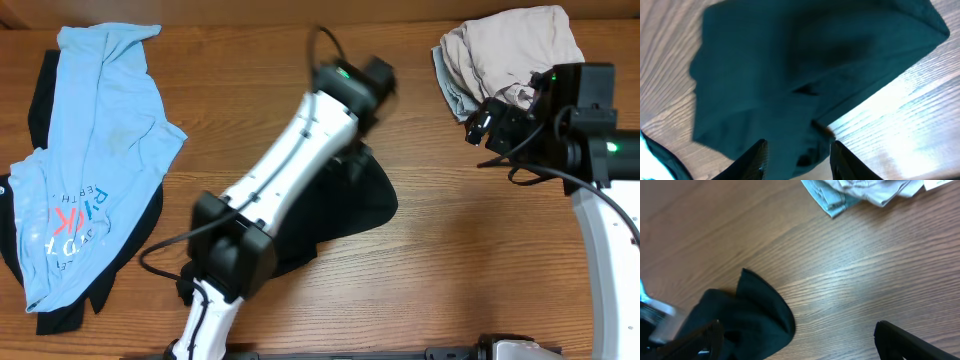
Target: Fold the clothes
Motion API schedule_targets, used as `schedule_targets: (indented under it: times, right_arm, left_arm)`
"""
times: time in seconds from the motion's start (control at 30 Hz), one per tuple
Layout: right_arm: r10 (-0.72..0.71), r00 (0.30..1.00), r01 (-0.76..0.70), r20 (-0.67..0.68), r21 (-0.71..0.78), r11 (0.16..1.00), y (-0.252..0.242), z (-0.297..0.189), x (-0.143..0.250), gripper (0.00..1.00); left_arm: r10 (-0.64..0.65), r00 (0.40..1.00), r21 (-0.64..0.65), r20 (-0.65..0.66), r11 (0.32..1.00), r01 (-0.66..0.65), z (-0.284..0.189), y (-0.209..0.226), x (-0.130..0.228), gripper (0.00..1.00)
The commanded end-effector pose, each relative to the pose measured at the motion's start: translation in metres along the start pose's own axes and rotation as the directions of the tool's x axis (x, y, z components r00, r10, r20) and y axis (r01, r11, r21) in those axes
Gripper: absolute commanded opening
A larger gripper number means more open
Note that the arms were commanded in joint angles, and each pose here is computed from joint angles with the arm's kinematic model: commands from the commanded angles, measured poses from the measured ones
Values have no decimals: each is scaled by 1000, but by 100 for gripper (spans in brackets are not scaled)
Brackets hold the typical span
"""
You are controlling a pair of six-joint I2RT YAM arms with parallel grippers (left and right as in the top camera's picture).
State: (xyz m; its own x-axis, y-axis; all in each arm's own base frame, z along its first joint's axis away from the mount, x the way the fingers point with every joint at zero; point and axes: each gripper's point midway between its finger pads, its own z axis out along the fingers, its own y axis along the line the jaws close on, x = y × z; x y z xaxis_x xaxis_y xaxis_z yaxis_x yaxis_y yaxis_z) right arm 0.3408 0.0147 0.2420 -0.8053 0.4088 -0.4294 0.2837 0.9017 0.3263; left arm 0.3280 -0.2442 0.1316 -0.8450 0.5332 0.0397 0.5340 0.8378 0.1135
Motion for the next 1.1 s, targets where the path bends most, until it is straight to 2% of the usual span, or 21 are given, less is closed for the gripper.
schedule_targets:
  times: [0.0, 0.33, 0.8, 1.07]
  right_arm:
    - [-14, 1000, 14, -12, 13, 1000, -2, 5, -2, 100]
    - [-57, 998, 58, -34, 20, 998, -4, 8, 1, 100]
    - [-56, 998, 57, -34, 20, 998, -4, 8, 1, 100]
    - [-56, 998, 57, -34, 20, 998, -4, 8, 1, 100]
  left_arm:
    - [44, 999, -147, 3, 988, -43, 9, -10, 7, 42]
    - [42, 996, -202, -85, 978, -58, 73, -6, 26, 42]
    - [53, 995, -210, -90, 975, -71, 96, -1, 37, 40]
    - [46, 997, -230, -66, 971, -60, 98, 5, 31, 40]
